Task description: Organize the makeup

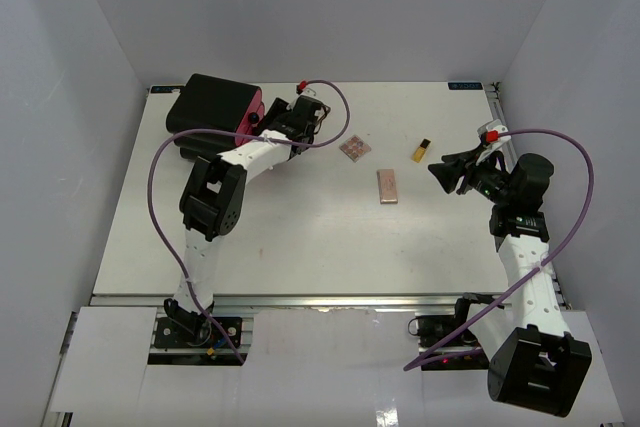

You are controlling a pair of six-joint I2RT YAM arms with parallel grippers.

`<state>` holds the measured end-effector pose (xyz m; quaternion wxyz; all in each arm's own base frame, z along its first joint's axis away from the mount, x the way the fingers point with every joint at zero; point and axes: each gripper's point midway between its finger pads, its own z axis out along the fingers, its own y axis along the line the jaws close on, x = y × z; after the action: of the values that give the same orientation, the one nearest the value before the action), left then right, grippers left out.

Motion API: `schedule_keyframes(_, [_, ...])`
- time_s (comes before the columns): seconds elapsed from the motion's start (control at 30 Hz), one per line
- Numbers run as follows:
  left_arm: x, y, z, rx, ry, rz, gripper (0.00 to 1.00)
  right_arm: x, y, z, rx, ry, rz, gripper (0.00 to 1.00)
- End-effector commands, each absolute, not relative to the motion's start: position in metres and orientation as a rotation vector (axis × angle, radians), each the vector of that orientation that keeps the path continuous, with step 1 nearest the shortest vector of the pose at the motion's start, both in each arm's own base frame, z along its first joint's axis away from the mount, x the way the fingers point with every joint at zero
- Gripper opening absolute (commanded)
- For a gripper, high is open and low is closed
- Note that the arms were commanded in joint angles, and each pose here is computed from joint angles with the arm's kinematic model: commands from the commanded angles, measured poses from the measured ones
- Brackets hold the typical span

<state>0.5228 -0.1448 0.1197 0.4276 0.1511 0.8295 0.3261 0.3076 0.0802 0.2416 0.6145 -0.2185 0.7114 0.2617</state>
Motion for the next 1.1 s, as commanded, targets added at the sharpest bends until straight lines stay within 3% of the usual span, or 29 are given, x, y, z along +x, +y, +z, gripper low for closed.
schedule_keyframes(0.0, [0.524, -0.136, 0.136, 0.319, 2.038, 0.868, 0.63, 0.309, 0.079, 0.248, -0.515, 1.607, 0.595, 0.54])
schedule_keyframes(0.63, [0.507, -0.117, 0.128, 0.280, 2.035, 1.001, 0.62, 0.310, 0.078, 0.248, -0.515, 1.605, 0.589, 0.54])
schedule_keyframes(0.8, [0.509, -0.117, 0.123, 0.275, 2.037, 1.004, 0.58, 0.310, 0.078, 0.248, -0.515, 1.605, 0.589, 0.54])
schedule_keyframes(0.87, [0.509, -0.117, 0.124, 0.269, 2.036, 1.000, 0.52, 0.310, 0.078, 0.249, -0.517, 1.602, 0.586, 0.54])
schedule_keyframes(0.97, [0.509, -0.119, 0.130, 0.243, 2.032, 0.965, 0.33, 0.310, 0.078, 0.249, -0.515, 1.604, 0.588, 0.54])
schedule_keyframes(1.07, [0.506, -0.123, 0.135, 0.241, 2.032, 0.931, 0.25, 0.309, 0.078, 0.249, -0.518, 1.603, 0.588, 0.54])
